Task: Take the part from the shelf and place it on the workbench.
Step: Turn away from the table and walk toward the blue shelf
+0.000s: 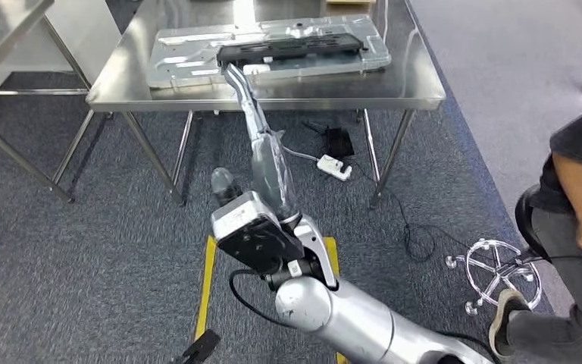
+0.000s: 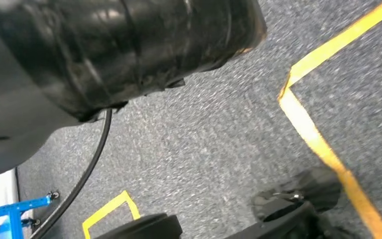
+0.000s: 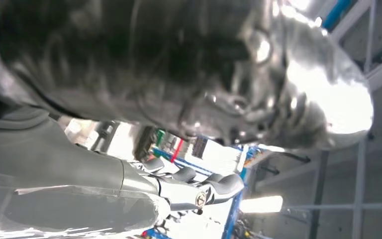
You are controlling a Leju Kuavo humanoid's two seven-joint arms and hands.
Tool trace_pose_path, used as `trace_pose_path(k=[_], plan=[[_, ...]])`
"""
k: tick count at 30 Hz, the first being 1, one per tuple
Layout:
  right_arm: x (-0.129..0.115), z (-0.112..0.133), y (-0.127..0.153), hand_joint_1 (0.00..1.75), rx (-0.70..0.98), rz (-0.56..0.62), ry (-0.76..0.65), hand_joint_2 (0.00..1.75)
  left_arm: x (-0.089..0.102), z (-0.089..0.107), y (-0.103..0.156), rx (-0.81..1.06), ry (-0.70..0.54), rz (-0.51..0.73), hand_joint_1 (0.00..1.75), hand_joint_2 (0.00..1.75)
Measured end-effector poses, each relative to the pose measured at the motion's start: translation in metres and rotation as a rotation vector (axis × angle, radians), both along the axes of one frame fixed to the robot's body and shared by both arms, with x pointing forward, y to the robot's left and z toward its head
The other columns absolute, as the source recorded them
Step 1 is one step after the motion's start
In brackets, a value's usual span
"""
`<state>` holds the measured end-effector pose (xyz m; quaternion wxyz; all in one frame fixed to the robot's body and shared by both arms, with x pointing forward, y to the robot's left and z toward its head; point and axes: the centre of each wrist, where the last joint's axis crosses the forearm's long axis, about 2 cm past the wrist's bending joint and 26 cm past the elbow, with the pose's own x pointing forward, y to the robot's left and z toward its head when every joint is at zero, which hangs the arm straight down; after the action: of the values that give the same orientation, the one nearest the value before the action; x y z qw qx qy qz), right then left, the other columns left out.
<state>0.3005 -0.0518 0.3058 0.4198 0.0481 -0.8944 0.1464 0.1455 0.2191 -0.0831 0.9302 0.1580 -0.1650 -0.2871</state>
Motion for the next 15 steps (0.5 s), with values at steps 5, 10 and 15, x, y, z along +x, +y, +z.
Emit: trace_pose_path(k=[5,10,15], plan=[[-0.001,-0.029,0.002,0.0,-0.067,0.151,0.2,0.0,0.0,0.0,0.0,-0.008,-0.002,-0.012,0.0,0.0],[0.007,-0.099,-0.011,0.0,-0.07,0.134,0.382,0.0,0.004,0.001,-0.001,-0.019,-0.01,-0.026,0.0,0.0],[0.003,-0.172,-0.041,0.0,-0.027,0.059,0.413,0.0,0.005,0.002,-0.001,-0.032,-0.005,-0.031,0.0,0.0]])
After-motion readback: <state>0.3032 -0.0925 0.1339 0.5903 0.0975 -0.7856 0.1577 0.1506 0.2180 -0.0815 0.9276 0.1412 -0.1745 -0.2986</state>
